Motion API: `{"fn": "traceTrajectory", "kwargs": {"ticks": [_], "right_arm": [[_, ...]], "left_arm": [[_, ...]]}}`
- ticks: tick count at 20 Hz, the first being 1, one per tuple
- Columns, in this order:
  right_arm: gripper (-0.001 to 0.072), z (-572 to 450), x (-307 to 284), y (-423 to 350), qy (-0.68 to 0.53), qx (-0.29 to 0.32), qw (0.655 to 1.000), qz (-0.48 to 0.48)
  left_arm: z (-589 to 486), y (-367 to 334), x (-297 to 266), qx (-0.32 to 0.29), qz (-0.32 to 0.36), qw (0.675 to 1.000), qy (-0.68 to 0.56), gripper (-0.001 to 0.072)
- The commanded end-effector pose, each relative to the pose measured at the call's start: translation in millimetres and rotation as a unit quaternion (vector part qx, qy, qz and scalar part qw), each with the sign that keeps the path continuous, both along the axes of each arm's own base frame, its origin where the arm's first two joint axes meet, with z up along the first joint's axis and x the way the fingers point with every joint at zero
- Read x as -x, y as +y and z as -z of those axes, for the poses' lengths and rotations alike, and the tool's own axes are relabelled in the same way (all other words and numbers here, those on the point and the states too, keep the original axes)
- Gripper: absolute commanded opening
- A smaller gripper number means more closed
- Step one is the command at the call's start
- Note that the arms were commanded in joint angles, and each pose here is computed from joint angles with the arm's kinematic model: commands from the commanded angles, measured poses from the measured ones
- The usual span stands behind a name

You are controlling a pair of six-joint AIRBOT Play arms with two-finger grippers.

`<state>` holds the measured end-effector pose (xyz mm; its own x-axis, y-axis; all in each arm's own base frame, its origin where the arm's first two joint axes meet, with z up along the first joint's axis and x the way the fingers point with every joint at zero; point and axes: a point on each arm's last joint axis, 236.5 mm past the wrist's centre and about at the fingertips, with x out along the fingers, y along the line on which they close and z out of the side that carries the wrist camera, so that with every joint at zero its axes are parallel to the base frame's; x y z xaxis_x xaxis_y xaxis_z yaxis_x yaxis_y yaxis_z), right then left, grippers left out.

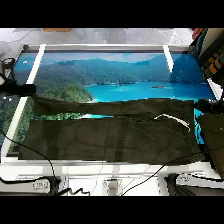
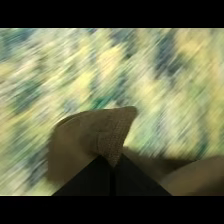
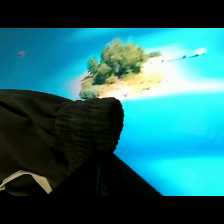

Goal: Fold the clothes and pants, and hang the long-sleeved shirts on hangers.

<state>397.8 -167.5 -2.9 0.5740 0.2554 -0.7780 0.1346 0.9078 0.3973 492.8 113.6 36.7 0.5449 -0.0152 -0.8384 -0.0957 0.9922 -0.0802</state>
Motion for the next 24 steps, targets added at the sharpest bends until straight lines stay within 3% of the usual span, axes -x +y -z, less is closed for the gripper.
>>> {"fn": "traceTrajectory", "kwargs": {"ticks": [1, 3, 4, 5, 6, 9, 12, 14, 18, 24], "right_arm": [[0.0034, -2, -8, -14, -0.016, 0.021, 0.999, 0.021], [0.0034, -3, -10, -17, -0.019, 0.026, 0.999, 0.027], [0.0034, -3, -10, -17, -0.019, 0.026, 0.999, 0.027], [0.0034, -3, -10, -17, -0.019, 0.026, 0.999, 0.027], [0.0034, -3, -10, -17, -0.019, 0.026, 0.999, 0.027], [0.0034, -3, -10, -17, -0.019, 0.026, 0.999, 0.027], [0.0034, -3, -10, -17, -0.019, 0.026, 0.999, 0.026], [0.0034, -2, -10, -16, -0.018, 0.025, 0.999, 0.026], [0.0034, -2, -9, -16, -0.018, 0.024, 0.999, 0.025], [0.0034, -2, -9, -15, -0.017, 0.023, 0.999, 0.024]], "left_arm": [[10, -8, -74, 0.115, -0.080, 0.982, -0.126, 0.0014], [9, -1, -98, 0.162, -0.134, 0.962, -0.177, 0.0018], [11, 2, -103, 0.175, -0.149, 0.955, -0.186, 0.0096], [16, 1, -103, 0.178, -0.150, 0.955, -0.182, 0.0361], [19, -2, -101, 0.182, -0.147, 0.957, -0.173, 0.0705], [27, 0, -84, 0.189, -0.132, 0.964, -0.134, 0.0698], [45, 8, -44, 0.236, -0.139, 0.961, -0.049, 0.0679], [63, 19, -6, 0.240, -0.135, 0.961, 0.022, 0.0495], [78, 38, 30, 0.220, -0.120, 0.965, 0.080, 0.0490], [102, 38, 47, 0.159, -0.022, 0.982, 0.098, 0.0490]]}}
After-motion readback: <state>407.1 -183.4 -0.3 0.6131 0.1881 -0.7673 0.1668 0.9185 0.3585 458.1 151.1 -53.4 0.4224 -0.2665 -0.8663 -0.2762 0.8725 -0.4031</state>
